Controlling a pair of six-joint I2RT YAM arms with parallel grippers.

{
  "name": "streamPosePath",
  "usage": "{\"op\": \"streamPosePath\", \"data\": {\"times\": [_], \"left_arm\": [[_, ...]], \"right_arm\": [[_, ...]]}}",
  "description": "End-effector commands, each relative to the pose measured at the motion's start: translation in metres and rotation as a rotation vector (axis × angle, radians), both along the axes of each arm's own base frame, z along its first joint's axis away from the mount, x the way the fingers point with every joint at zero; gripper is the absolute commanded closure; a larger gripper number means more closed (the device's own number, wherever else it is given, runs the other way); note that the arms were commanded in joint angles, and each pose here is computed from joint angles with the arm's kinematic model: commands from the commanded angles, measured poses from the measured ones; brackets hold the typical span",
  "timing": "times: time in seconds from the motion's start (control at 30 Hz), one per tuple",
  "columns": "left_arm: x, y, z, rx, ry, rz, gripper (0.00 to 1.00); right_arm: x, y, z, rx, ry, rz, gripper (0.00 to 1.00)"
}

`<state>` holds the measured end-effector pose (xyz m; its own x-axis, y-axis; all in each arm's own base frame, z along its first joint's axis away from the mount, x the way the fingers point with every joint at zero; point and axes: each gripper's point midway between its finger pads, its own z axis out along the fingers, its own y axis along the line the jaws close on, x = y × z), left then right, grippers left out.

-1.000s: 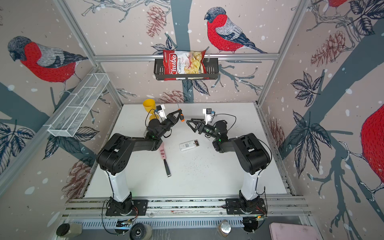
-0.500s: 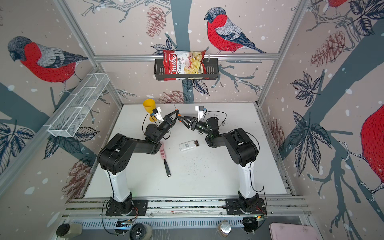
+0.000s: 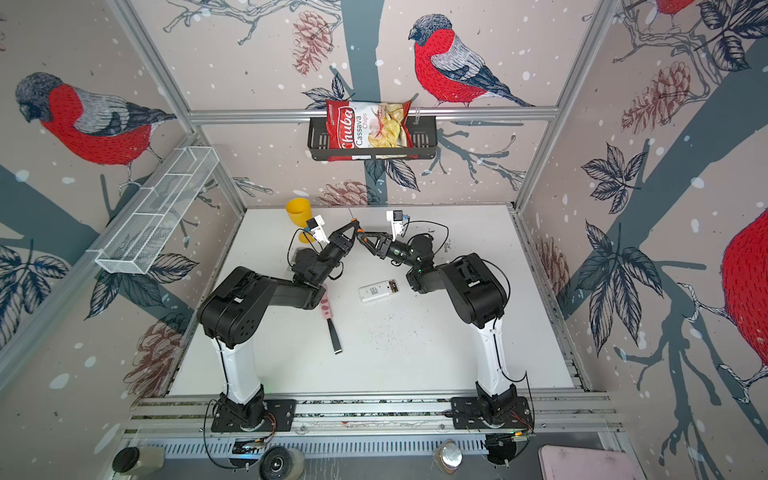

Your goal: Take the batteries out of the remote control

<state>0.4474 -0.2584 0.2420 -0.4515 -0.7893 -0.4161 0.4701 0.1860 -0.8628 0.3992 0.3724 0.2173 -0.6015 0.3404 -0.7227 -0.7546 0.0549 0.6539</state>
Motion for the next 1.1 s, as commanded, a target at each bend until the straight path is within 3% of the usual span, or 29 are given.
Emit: {"op": "streamPosePath", "data": {"times": [0.0, 0.33, 0.43, 0.57, 0.67, 0.87, 1.07], "left_arm": [[-0.004, 0.001, 0.013, -0.018, -0.059, 0.001, 1.0], [-0.008, -0.003, 0.006, -0.026, -0.053, -0.005, 1.0], [-0.015, -0.001, 0.011, -0.015, -0.098, -0.008, 0.99], [-0.022, 0.002, 0.015, 0.012, -0.138, -0.04, 0.63], [-0.021, 0.011, 0.013, 0.014, -0.132, -0.04, 0.51], [-0.025, 0.022, 0.01, 0.026, -0.124, -0.028, 0.57], [-0.027, 0.026, 0.01, 0.015, -0.124, -0.027, 0.66]], "right_arm": [[-0.005, 0.0, 0.013, 0.037, -0.043, 0.025, 0.58], [-0.006, -0.002, 0.012, 0.034, -0.035, 0.018, 0.86], [-0.007, -0.003, 0.008, 0.006, -0.032, 0.013, 0.9], [-0.009, -0.006, 0.004, -0.068, -0.029, 0.015, 0.9], [-0.012, -0.01, -0.001, -0.153, -0.042, 0.016, 0.9], [-0.02, -0.01, -0.025, -0.423, -0.114, -0.01, 0.9], [-0.033, -0.011, -0.035, -0.56, -0.174, -0.017, 0.9]]}}
